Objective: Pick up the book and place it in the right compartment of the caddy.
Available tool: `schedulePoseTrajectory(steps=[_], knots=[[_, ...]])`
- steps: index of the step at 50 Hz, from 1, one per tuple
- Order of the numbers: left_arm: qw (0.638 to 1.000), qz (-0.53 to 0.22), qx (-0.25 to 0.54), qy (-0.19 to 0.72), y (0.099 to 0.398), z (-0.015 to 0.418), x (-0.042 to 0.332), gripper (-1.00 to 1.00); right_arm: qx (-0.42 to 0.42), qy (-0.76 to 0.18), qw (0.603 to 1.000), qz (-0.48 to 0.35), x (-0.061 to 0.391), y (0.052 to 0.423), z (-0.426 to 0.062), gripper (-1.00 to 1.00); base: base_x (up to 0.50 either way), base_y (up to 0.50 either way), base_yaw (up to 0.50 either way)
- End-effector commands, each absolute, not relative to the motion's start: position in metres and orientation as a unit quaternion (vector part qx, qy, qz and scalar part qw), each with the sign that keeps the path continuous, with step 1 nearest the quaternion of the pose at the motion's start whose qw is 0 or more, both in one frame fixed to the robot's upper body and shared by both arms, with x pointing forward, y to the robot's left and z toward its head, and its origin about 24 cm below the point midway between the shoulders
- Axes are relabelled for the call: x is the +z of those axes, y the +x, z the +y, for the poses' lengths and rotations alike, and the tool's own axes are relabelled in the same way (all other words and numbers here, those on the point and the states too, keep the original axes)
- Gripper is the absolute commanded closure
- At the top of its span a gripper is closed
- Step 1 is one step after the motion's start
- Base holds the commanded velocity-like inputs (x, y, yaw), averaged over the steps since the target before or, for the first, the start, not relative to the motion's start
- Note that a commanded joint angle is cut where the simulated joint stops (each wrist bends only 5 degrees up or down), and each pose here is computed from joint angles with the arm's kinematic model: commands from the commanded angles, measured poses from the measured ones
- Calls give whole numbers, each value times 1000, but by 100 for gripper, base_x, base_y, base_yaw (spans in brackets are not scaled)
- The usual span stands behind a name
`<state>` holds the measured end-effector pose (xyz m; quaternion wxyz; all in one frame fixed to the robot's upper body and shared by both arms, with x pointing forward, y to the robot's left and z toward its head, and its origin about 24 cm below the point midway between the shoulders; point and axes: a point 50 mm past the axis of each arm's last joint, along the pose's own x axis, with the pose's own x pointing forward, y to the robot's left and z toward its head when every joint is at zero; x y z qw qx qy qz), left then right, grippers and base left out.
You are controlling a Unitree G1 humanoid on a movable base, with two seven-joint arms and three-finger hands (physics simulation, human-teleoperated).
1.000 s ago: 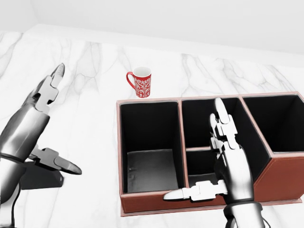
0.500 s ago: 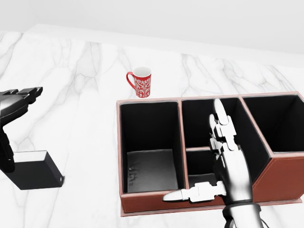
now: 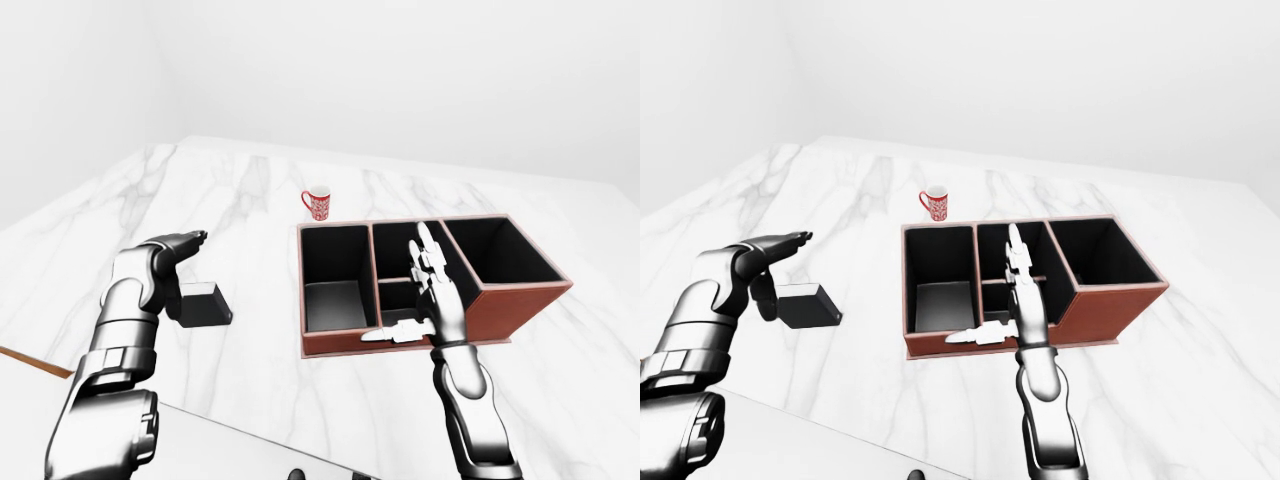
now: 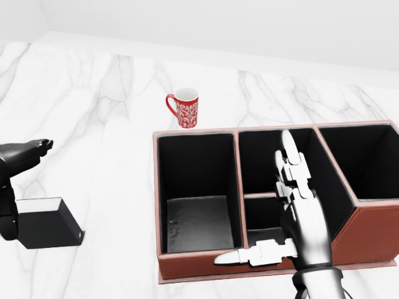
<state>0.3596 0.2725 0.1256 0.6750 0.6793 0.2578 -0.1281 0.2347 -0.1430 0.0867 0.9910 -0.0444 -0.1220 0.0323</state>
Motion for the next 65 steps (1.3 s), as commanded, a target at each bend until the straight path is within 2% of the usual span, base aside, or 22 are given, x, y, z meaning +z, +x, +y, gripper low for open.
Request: schedulePoseTrajectory(steps=[1, 4, 7, 15, 30, 31, 32, 42, 50, 53, 54, 60, 62, 64, 65], knots=[[660, 336, -198, 642, 355, 271, 76, -100, 30, -45, 993, -106, 78, 236, -143, -100, 0, 0, 0], [660, 342, -201, 638, 355, 271, 73, -100, 31, -45, 992, -117, 92, 235, -143, -100, 0, 0, 0], [658, 359, -218, 624, 353, 269, 63, -100, 30, -45, 993, -104, 78, 236, -143, -100, 0, 0, 0], [656, 395, -242, 596, 345, 272, 44, -100, 31, -45, 992, -110, 80, 235, -144, -100, 0, 0, 0], [651, 409, -250, 589, 338, 277, 34, -100, 33, -45, 993, -102, 77, 235, -142, -100, 0, 0, 0], [655, 404, -251, 587, 338, 277, 35, -11, 33, -46, 993, -103, 77, 235, -142, -100, 0, 0, 0], [665, 401, -247, 580, 338, 277, 36, 100, 33, -45, 993, -103, 77, 235, -142, -100, 0, 0, 0], [660, 402, -246, 585, 338, 279, 36, 100, 35, -46, 993, -101, 76, 235, -141, -100, 0, 0, 0], [676, 365, -222, 600, 348, 277, 49, 100, 36, -45, 991, -118, 92, 234, -140, -100, 0, 0, 0], [674, 354, -217, 611, 351, 276, 53, 100, 36, -45, 993, -102, 77, 235, -141, -100, 0, 0, 0], [676, 348, -212, 614, 352, 276, 57, 100, 36, -45, 991, -118, 89, 234, -141, -100, 0, 0, 0], [675, 283, -177, 658, 366, 270, 87, 100, 36, -46, 993, -103, 77, 235, -141, -100, 0, 0, 0], [671, 239, -140, 688, 373, 268, 112, 100, 37, -47, 991, -118, 93, 234, -140, -100, 0, 0, 0], [670, 210, -121, 702, 375, 265, 132, 100, 37, -46, 992, -112, 81, 234, -141, -100, 0, 0, 0], [683, 166, -96, 704, 376, 259, 157, 100, 37, -46, 992, -108, 79, 235, -141, -100, 0, 0, 0]])
